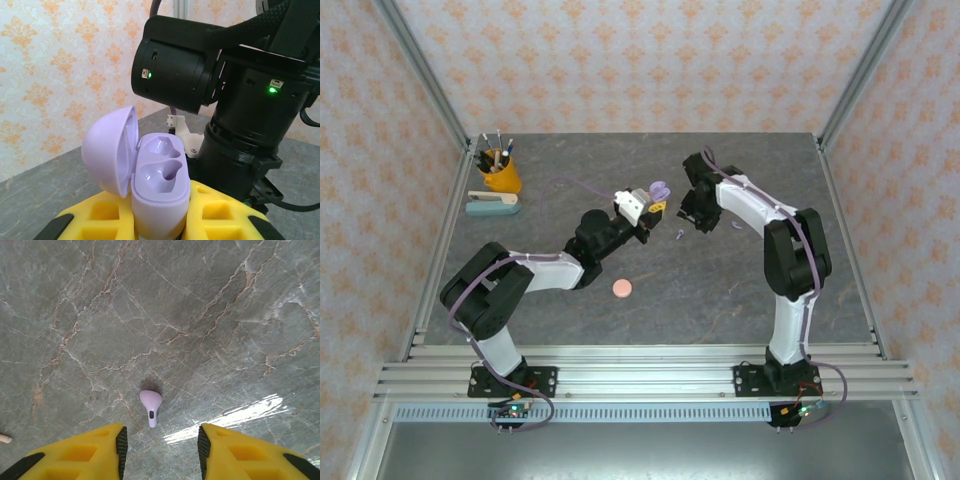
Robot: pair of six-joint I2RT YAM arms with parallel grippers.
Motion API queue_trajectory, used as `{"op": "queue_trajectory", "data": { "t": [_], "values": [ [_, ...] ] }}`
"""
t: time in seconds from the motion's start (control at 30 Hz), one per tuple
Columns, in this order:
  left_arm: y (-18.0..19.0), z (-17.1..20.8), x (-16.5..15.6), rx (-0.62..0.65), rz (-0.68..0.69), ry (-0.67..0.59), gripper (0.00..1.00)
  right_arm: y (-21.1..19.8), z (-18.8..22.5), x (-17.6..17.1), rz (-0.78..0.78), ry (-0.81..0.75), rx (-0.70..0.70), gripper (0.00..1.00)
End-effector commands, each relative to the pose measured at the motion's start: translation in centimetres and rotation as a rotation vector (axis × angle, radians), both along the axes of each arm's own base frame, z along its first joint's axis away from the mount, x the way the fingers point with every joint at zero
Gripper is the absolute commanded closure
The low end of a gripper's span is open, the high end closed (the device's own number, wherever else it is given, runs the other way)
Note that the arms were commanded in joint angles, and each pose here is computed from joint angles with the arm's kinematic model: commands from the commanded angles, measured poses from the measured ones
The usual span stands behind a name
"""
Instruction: Insert the wireless bluetooth earbuds into the charging case
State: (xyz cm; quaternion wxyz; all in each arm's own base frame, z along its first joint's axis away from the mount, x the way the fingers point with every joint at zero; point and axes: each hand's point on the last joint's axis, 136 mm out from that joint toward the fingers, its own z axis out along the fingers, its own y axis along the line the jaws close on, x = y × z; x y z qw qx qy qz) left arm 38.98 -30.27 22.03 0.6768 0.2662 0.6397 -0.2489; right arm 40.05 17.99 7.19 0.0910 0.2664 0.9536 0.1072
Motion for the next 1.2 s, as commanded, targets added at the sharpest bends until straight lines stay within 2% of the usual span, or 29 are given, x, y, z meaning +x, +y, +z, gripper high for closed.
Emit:
{"op": "queue_trajectory", "data": {
  "t": [0.0,0.3,1.17],
  "values": [
    [1.5,2.7,0.1,-0.032,0.059,-0.088,1.00,0.0,-0.5,-0.2,-0.007,0.030,-0.050,0.57],
    [2.2,3.6,-0.1,-0.044,0.071,-0.099,1.00,1.9,-1.7,-0.1,0.016,0.056,-0.071,0.58],
    [2.3,4.1,-0.1,-0.064,0.067,-0.100,1.00,2.4,-4.7,0.3,0.022,0.109,-0.103,0.63]
  ]
}}
